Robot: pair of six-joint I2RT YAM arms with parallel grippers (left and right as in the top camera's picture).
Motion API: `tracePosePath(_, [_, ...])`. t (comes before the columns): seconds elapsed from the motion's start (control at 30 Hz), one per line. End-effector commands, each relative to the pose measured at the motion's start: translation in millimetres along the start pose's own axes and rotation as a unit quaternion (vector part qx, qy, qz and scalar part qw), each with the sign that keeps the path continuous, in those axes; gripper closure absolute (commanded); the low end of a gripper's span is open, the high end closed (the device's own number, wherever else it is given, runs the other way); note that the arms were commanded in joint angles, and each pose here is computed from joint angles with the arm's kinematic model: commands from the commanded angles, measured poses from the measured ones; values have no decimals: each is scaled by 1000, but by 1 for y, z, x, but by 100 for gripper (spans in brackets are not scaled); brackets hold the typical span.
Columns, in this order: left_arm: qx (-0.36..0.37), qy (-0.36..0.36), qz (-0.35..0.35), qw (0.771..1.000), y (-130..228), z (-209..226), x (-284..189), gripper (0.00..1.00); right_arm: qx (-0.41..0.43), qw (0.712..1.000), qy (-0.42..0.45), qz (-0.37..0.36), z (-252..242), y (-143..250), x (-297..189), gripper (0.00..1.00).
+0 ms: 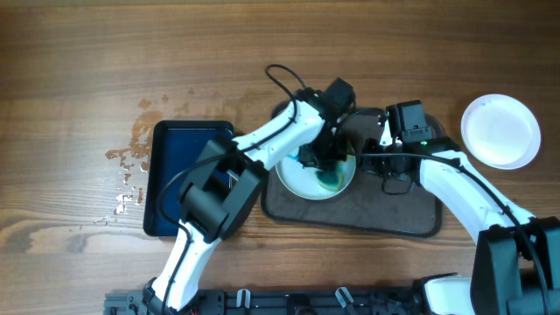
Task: Clean dirty plates on tray and stack at the side
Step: 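Scrub the tilted plate with the sponge in the left gripper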
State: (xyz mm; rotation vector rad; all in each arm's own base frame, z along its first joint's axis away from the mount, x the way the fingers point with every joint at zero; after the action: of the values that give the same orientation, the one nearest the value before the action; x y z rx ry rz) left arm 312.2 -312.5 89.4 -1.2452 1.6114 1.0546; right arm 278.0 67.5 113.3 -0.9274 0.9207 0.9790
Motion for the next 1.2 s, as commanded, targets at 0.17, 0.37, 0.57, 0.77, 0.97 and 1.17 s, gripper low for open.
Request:
tracePosePath(0.17, [-82,-140,-31,986,-27,75,3,96,14,1000,1,-2,1,-3,0,84])
tracePosePath(0.37, [-70,-131,-34,988,-25,66,7,96,30,999,-32,17,6,2,8,67])
tracePosePath(0.57, [-70,-131,-34,988,-25,66,7,96,39,994,-68,70,14,15,45,70])
tracePosePath(0.77, [-70,-131,-34,988,-25,66,7,96,49,991,-76,95,15,20,64,96])
tracePosePath(0.97, [-71,-164,-30,984,-21,72,5,96,57,995,-41,75,9,17,65,96])
tracePosePath(1.17, [-83,-282,-37,955,-16,101,-8,96,54,995,-39,73,9,16,65,96])
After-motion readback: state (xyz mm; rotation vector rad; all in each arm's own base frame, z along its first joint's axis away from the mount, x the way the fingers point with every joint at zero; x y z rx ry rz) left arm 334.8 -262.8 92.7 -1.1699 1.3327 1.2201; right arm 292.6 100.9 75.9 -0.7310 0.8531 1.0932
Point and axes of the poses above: each gripper's point midway between its finger pads, its own x axis out along the fingers, its own z axis along the line the jaws close on, y = z × x, the point moved 9 cm from there along -x, back along the fingers, and after that the axes turned 1 degree about x, right-handed, at the moved point
